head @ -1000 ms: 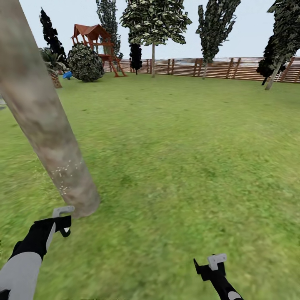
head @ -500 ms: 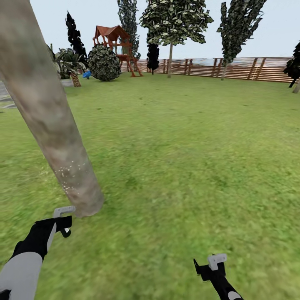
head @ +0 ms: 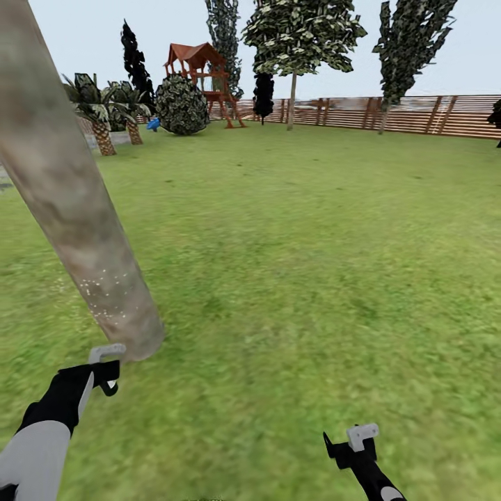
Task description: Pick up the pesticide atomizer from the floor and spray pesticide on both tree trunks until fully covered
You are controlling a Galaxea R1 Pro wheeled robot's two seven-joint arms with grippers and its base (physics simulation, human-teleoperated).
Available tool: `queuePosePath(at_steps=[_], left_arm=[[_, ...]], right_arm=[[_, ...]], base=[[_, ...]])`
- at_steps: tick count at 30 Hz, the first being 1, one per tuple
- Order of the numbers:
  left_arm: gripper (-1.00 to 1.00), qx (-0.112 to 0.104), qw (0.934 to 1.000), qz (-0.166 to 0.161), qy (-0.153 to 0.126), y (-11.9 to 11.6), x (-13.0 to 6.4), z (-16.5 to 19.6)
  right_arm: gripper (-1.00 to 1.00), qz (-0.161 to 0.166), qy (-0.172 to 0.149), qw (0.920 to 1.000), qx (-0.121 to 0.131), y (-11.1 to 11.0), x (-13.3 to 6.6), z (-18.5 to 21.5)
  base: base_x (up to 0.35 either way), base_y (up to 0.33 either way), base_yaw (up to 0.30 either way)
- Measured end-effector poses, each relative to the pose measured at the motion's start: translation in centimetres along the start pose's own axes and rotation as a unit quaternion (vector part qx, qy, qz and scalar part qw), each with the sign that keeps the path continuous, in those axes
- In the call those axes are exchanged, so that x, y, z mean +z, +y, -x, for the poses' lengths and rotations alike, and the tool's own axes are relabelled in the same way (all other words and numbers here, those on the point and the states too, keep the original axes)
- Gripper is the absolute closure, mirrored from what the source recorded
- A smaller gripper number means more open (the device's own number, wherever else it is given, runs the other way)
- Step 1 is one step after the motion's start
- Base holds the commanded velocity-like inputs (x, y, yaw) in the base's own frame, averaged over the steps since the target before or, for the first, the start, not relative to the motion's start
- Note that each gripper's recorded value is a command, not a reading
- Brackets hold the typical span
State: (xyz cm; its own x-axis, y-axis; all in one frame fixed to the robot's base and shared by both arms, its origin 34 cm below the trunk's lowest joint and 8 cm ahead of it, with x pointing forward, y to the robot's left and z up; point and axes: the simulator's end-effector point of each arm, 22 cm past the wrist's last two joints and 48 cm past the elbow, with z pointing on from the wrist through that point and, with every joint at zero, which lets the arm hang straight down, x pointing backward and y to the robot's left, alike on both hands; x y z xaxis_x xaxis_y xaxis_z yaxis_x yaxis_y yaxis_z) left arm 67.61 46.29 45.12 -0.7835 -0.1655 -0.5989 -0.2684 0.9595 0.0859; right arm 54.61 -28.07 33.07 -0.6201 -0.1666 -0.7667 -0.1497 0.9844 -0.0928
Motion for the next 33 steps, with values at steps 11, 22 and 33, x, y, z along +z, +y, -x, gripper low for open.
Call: queuePosePath(at_steps=[11,22,33], left_arm=[[1.00,0.002,1.0000,0.000,0.000,-0.06,-0.02,0.02],[1.00,0.001,1.0000,0.000,0.001,-0.06,-0.01,-0.03],[1.00,0.002,1.0000,0.000,0.000,-0.05,0.00,0.00]], right_arm=[[-1.00,0.000,0.000,1.0000,0.000,0.00,-0.02,0.01],[-1.00,0.000,0.000,1.0000,0.000,0.00,-0.02,0.01],[-1.00,0.000,0.000,1.0000,0.000,0.01,0.00,0.01]], base=[[0.091,-0.269,0.163],[0.203,-0.228,0.002],[0.142,-0.241,0.226]])
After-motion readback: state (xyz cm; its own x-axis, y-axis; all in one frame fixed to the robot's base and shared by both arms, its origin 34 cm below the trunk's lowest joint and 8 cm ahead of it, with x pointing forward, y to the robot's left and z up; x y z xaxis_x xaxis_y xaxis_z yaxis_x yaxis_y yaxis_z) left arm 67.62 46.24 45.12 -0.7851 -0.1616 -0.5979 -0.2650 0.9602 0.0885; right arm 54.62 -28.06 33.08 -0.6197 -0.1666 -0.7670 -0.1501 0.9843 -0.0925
